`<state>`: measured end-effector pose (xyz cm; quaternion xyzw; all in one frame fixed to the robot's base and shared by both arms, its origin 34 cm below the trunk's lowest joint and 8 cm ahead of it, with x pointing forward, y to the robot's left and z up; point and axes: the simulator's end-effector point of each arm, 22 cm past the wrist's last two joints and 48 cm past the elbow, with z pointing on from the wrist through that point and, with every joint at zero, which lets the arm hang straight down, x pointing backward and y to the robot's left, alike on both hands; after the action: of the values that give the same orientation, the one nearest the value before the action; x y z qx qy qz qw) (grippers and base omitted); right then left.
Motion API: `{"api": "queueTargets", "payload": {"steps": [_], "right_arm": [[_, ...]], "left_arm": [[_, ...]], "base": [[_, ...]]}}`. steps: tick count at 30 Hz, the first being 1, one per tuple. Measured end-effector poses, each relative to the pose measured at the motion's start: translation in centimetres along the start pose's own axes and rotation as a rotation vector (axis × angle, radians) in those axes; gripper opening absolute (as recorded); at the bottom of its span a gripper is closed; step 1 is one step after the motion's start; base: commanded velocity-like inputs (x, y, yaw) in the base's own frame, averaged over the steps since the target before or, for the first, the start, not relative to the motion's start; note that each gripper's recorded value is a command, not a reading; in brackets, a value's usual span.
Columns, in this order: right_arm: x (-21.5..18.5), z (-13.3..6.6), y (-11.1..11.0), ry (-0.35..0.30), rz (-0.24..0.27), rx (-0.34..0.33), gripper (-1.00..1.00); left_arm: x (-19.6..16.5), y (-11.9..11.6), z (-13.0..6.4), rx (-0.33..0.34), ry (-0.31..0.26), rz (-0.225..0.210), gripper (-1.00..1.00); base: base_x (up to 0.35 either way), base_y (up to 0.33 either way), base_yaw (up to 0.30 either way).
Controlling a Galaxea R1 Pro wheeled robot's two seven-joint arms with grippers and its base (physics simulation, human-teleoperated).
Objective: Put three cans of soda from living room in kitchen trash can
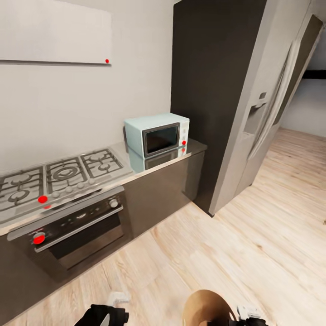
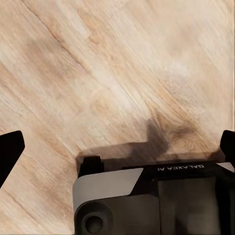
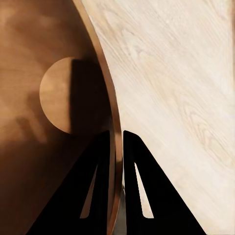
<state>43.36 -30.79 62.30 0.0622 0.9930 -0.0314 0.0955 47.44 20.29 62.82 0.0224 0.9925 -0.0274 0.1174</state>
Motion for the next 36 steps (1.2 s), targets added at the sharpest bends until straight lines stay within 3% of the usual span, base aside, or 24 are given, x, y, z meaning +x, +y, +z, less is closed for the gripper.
{"api": "queueTargets", "payload": {"steps": [13,20,36], "right_arm": [[0.0,0.0,0.0,0.0,-0.001,0.0,-1.0],[-1.3,0.1,0.1,-0.068,0.002,-0.003,-1.0],[-1.3,0.1,0.0,-0.078,0.005,-0.002,-1.0]], "left_arm": [[-0.1,-0.3,0.0,0.01,-0.012,0.001,1.0],[-0.1,-0.3,0.0,0.011,-0.013,0.002,1.0],[-0.4,-0.4,0.0,0.011,-0.027,0.004,1.0]], "base": [[0.0,0.0,-0.251],[0.0,0.0,-0.25],[0.0,0.0,-0.25]]}}
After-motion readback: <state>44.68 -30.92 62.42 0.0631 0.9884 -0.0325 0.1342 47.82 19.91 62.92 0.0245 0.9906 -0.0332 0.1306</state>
